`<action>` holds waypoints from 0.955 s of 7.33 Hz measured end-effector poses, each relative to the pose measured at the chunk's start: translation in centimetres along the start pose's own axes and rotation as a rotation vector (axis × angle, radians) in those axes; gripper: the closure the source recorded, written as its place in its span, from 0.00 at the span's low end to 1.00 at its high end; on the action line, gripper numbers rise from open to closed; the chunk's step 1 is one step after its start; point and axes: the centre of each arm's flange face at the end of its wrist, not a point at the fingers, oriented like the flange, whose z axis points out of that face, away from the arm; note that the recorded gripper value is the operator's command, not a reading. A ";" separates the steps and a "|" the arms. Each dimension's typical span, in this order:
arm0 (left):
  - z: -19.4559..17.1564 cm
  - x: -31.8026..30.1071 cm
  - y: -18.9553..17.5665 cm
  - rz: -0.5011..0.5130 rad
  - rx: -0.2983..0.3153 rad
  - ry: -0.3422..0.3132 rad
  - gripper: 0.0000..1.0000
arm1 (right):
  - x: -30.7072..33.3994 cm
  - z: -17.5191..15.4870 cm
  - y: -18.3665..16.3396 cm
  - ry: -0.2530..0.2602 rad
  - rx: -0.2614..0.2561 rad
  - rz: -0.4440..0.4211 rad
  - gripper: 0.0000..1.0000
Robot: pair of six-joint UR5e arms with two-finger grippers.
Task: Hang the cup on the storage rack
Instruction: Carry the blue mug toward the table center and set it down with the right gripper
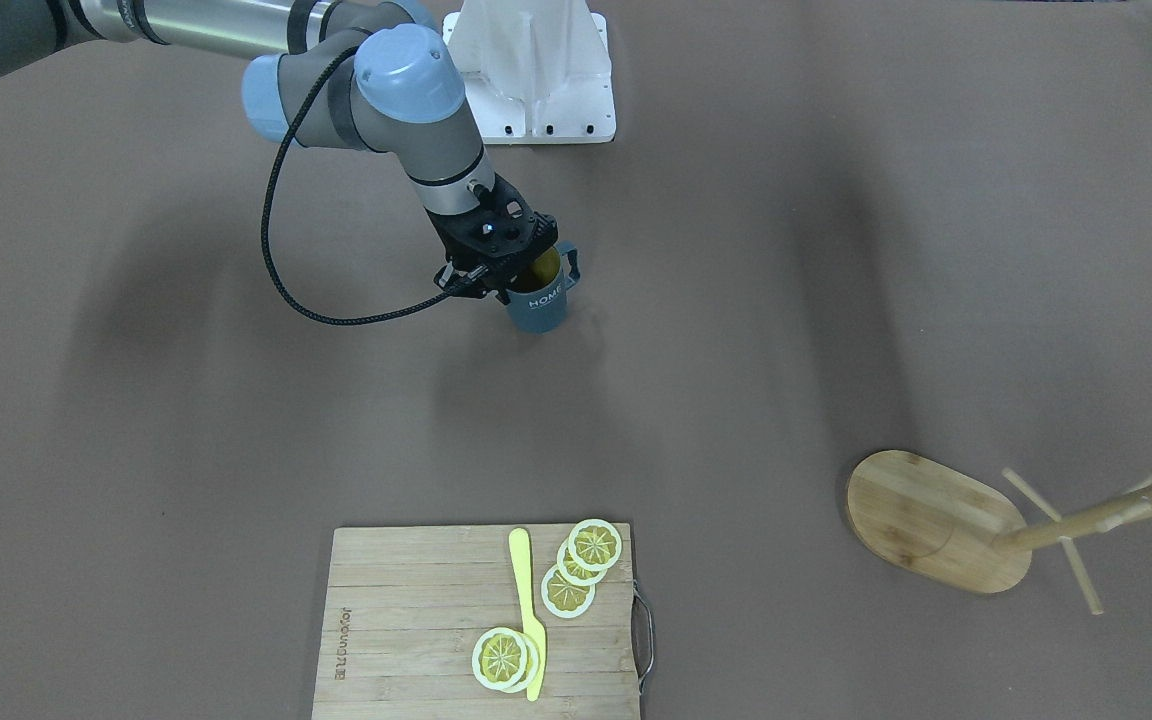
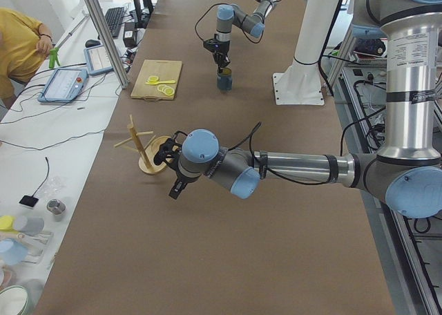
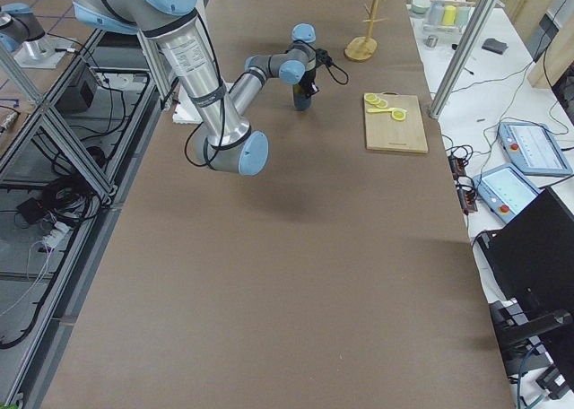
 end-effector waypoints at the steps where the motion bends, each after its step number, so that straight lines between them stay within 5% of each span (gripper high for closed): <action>1: 0.0 0.0 0.0 0.000 0.000 0.002 0.02 | -0.5 0.5 0.3 0.004 -0.015 -0.018 0.34; 2: 0.0 0.1 0.0 -0.001 0.000 0.006 0.02 | -0.8 0.7 0.3 0.005 -0.023 -0.026 0.00; 7: 3.1 5.0 -1.9 0.017 0.033 0.076 0.03 | 1.4 -2.7 -2.7 -0.006 -0.026 0.024 0.00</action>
